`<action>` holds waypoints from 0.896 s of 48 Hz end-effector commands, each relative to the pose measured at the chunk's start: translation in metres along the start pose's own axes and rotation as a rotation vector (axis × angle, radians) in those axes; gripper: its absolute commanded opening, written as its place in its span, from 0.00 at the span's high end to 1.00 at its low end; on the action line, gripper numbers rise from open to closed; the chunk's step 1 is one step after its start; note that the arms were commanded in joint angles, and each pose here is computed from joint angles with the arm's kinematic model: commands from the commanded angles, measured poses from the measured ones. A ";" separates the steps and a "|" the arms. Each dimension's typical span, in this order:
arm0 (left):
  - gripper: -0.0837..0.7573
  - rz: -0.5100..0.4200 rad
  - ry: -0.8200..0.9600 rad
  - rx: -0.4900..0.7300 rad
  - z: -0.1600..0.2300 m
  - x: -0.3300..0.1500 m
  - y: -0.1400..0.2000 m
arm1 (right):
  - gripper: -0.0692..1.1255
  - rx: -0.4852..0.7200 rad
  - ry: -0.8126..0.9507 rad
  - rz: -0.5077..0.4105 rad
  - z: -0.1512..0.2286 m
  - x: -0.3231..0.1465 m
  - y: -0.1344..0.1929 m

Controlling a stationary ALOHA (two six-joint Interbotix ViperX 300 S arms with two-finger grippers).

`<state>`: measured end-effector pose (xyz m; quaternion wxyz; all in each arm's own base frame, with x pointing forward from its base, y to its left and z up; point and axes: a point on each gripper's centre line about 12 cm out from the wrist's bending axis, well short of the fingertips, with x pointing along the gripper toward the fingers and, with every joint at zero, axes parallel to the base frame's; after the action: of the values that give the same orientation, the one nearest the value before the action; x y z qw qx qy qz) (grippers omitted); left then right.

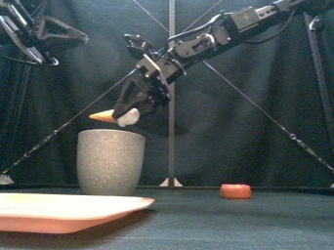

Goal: Pick the ice cream then place it in the grey bowl
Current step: Drop ice cream in the grey bowl and return to neutral

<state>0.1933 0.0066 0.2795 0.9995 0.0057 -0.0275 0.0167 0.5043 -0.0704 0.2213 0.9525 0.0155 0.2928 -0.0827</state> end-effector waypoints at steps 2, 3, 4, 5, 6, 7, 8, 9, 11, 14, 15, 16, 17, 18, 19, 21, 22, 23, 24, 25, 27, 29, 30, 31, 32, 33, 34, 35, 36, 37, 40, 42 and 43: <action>0.93 0.000 -0.014 0.001 0.005 0.001 0.000 | 0.24 0.008 -0.044 -0.007 0.019 -0.009 -0.004; 0.93 0.000 -0.015 0.002 0.005 0.001 0.000 | 0.22 0.009 -0.043 -0.007 0.018 -0.009 -0.004; 0.93 0.000 -0.014 0.002 0.004 0.001 0.000 | 0.20 0.009 -0.041 -0.007 0.018 -0.009 -0.004; 0.93 0.000 -0.014 0.002 0.005 0.001 0.000 | 0.18 0.011 -0.040 -0.007 0.017 -0.010 -0.004; 0.93 0.000 -0.012 0.002 0.004 0.001 0.000 | 0.17 0.009 -0.041 -0.007 0.018 -0.010 -0.004; 0.93 0.000 -0.014 0.002 0.005 0.001 0.000 | 0.16 0.011 -0.041 -0.007 0.018 -0.011 -0.004; 0.93 0.000 -0.014 0.003 0.005 0.001 0.000 | 0.15 0.009 -0.044 -0.007 0.019 -0.012 -0.004; 0.93 0.000 -0.014 0.002 0.005 0.001 0.000 | 0.13 0.008 -0.044 -0.007 0.019 -0.013 -0.004; 0.93 0.000 -0.015 0.002 0.005 0.001 0.000 | 0.13 0.006 -0.052 -0.006 0.020 -0.014 -0.004; 0.93 0.000 -0.014 0.002 0.004 0.001 0.000 | 0.13 0.004 -0.066 -0.006 0.024 -0.017 -0.004; 0.93 0.000 -0.012 0.002 0.004 0.001 0.000 | 0.13 -0.001 -0.070 -0.006 0.025 -0.019 -0.005; 0.93 0.000 -0.012 0.002 0.004 0.001 0.000 | 0.13 -0.004 -0.075 -0.007 0.027 -0.020 -0.005; 0.93 0.000 -0.012 0.002 0.004 0.001 0.000 | 0.13 -0.006 -0.081 -0.008 0.029 -0.023 -0.005; 0.93 0.000 -0.012 0.002 0.004 0.001 0.000 | 0.13 -0.011 -0.088 -0.008 0.031 -0.026 -0.005; 0.93 0.000 -0.014 0.003 0.004 0.001 0.000 | 0.13 -0.015 -0.097 -0.010 0.034 -0.030 -0.005; 0.93 0.000 -0.012 0.002 0.004 0.001 0.000 | 0.13 -0.020 -0.123 -0.014 0.042 -0.042 -0.007; 0.93 0.000 -0.012 0.002 0.004 0.001 0.000 | 0.13 -0.023 -0.134 -0.014 0.044 -0.047 -0.007; 0.93 0.000 -0.012 0.002 0.004 0.001 0.000 | 0.13 -0.025 -0.150 -0.014 0.048 -0.053 -0.007; 0.93 0.000 -0.012 0.002 0.004 0.001 0.000 | 0.13 -0.026 -0.163 -0.014 0.052 -0.059 -0.007; 0.93 0.000 -0.012 0.003 0.004 0.001 0.000 | 0.13 -0.026 -0.177 -0.013 0.054 -0.065 -0.007; 0.93 0.000 -0.012 0.002 0.004 0.001 0.000 | 0.13 -0.027 -0.210 -0.009 0.059 -0.079 -0.007; 0.93 0.000 -0.012 0.002 0.004 0.001 0.000 | 0.13 -0.028 -0.244 -0.002 0.063 -0.092 -0.005; 0.93 0.000 -0.011 0.002 0.004 0.001 0.000 | 0.13 -0.029 -0.260 0.003 0.064 -0.099 -0.004; 0.93 0.000 -0.012 0.002 0.004 0.001 0.000 | 0.13 -0.027 -0.289 0.009 0.066 -0.111 -0.003; 0.93 0.000 -0.014 0.003 0.005 0.001 0.000 | 0.13 -0.027 -0.307 0.012 0.066 -0.118 -0.003; 0.93 0.000 -0.015 0.002 0.005 0.001 0.000 | 0.13 -0.026 -0.325 0.015 0.067 -0.126 -0.003; 0.93 0.000 -0.015 0.002 0.005 0.001 0.000 | 0.13 -0.025 -0.342 0.019 0.066 -0.132 -0.003; 0.93 0.002 -0.014 0.002 0.005 0.001 0.000 | 0.13 -0.024 -0.354 0.022 0.064 -0.138 -0.002; 0.93 0.000 -0.012 0.003 0.004 0.001 0.000 | 0.13 -0.025 -0.370 0.028 0.062 -0.144 -0.001; 0.93 0.002 -0.014 0.002 0.004 0.001 0.000 | 0.13 -0.025 -0.382 0.034 0.060 -0.150 0.000; 0.93 0.002 -0.018 0.002 0.005 0.000 0.000 | 0.13 -0.022 -0.427 0.055 0.052 -0.168 0.004; 0.93 0.002 -0.017 0.002 0.005 0.000 0.000 | 0.13 -0.016 -0.458 0.069 0.046 -0.179 0.006; 0.93 0.002 -0.017 0.002 0.005 0.000 0.000 | 0.13 -0.014 -0.471 0.076 0.042 -0.185 0.007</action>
<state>0.1921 0.0066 0.2795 0.9994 0.0050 -0.0291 0.0169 0.4027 -0.0482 0.3390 0.9922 -0.0009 0.1106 -0.0577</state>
